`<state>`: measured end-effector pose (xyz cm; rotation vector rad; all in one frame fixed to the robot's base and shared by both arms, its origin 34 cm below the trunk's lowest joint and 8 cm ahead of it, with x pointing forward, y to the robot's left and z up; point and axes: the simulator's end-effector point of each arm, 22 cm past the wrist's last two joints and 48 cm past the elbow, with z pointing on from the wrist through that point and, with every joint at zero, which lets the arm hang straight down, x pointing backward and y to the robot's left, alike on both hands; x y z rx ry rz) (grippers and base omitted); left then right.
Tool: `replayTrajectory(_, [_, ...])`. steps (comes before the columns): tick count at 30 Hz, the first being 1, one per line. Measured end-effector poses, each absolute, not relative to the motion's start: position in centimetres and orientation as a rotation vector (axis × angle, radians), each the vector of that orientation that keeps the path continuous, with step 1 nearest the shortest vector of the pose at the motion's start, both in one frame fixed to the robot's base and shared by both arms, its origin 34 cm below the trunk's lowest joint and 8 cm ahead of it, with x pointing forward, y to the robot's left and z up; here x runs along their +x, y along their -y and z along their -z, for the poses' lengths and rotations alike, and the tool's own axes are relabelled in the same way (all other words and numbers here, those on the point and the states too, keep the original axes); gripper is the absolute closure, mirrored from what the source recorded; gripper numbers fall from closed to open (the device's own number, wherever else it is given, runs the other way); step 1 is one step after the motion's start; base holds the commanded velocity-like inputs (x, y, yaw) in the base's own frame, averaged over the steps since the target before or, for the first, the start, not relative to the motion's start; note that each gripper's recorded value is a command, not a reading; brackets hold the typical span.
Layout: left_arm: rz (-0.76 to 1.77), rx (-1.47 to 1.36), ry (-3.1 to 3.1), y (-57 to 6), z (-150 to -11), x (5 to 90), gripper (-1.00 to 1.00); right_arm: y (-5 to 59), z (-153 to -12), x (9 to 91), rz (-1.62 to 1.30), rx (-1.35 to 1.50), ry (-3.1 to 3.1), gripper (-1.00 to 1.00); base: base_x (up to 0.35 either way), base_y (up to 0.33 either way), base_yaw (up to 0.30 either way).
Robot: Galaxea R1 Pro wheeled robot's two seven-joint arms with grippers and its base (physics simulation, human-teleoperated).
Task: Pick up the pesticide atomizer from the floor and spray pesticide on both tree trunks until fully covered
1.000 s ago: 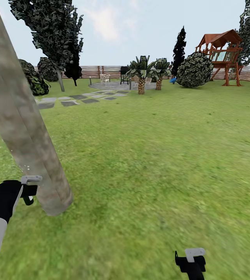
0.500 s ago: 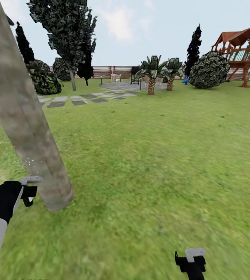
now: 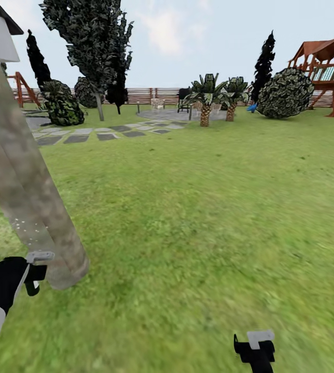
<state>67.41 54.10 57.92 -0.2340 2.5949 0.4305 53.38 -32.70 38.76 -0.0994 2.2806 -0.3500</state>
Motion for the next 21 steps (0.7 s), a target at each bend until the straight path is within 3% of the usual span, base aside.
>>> replayTrajectory(6, [-0.422,-0.232,-2.590,-53.7,-57.7,67.5,1.00,32.7,-38.8,53.4,0.350,-0.101,-2.281,-1.00,0.228,-0.102,0.265])
replayTrajectory(16, [-0.368,-0.167,-2.576,-49.3,-53.4,67.8,1.00,32.7,-38.7,53.3,0.350,-0.101,-2.281,-1.00,0.023,-0.024,0.272])
replayTrajectory(21, [-0.373,-0.179,-2.573,-48.0,-52.4,67.8,1.00,32.7,-38.7,53.3,0.349,-0.101,-2.282,-1.00,0.112,-0.230,0.037])
